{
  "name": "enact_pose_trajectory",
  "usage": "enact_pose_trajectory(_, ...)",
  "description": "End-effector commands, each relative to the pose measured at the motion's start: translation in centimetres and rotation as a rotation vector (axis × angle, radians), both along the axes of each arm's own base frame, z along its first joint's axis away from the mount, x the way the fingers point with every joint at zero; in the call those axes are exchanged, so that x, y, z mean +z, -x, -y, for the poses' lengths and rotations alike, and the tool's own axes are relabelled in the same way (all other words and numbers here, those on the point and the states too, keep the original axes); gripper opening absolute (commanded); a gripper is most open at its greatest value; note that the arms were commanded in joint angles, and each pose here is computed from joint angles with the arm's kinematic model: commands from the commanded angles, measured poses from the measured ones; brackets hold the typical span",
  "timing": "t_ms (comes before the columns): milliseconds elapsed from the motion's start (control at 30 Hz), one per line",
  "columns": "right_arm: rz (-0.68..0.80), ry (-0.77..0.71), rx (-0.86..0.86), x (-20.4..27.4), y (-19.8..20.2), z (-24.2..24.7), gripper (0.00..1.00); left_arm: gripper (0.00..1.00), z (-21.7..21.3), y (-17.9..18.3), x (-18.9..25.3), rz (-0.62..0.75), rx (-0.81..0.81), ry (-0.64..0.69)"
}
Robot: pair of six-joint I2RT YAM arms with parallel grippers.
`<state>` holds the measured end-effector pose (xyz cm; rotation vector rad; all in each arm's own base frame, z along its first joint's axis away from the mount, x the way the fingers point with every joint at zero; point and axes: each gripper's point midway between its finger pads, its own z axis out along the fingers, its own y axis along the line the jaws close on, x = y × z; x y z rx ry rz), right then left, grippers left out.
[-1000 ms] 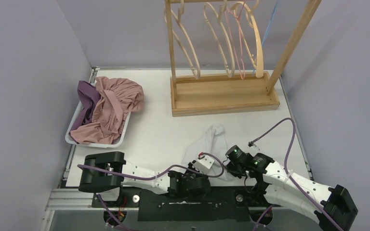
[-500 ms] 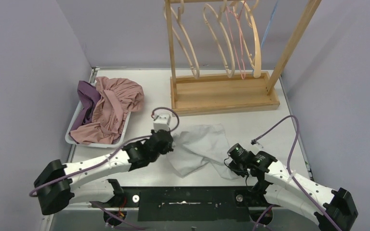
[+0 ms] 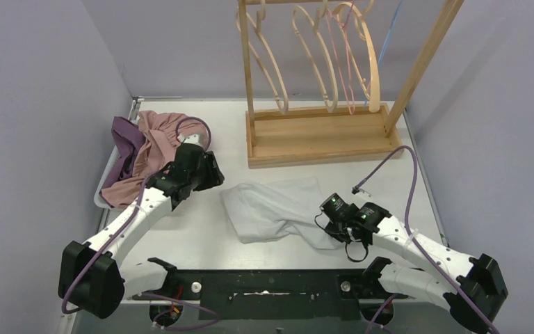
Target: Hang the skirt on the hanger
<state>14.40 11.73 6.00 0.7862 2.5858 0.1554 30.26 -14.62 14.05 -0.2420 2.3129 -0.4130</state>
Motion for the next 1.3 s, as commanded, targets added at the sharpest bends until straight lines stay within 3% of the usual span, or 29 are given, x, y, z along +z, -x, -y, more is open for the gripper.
enact_pose_trajectory(0, 0.046, 0.075, 0.020, 1.5, -1.9, 0.3, 0.01, 0.48, 0.6, 2.5, -0.1, -0.116, -0.034, 0.067)
enact_pose_trajectory(200, 0.054, 0.030, 0.026, 1.7, -3.4, -1.2, 0.01, 0.52, 3.2, 9.4, -3.9, -0.295, -0.058, 0.299)
enact_pose_trajectory(300, 0.037, 0.024, 0.036, 1.5, -3.9, -1.9, 0.00, 0.64, 5.1, 12.2, -5.3, -0.318, -0.083, 0.407)
enact_pose_trajectory(567, 0.037, -0.008, 0.065, 0.4, -5.0, -2.9, 0.00, 0.68, 7.6, 12.5, -7.8, -0.259, -0.093, 0.513)
enact_pose_trajectory(767, 0.021, 0.019, 0.058, -0.1, -4.9, -2.1, 0.00, 0.53, 8.6, 11.5, -7.8, -0.195, -0.091, 0.586)
enact_pose_trajectory(800, 0.018, 0.023, 0.054, 0.0, -4.8, -1.8, 0.00, 0.46, 8.9, 11.7, -7.6, -0.201, -0.102, 0.603)
enact_pose_trajectory(900, 0.009, 0.055, 0.039, 0.5, -4.7, -0.6, 0.00, 0.08, 9.0, 12.5, -7.6, -0.269, -0.113, 0.575)
enact_pose_trajectory(933, 0.003, 0.070, 0.034, 0.8, -4.5, 0.0, 0.00, 0.00, 8.8, 12.9, -7.5, -0.302, -0.112, 0.553)
enact_pose_trajectory(1267, -0.057, 0.154, 0.069, 4.9, -3.3, 4.4, 0.00, 0.00, 3.8, 17.0, -3.8, -0.607, -0.100, 0.397)
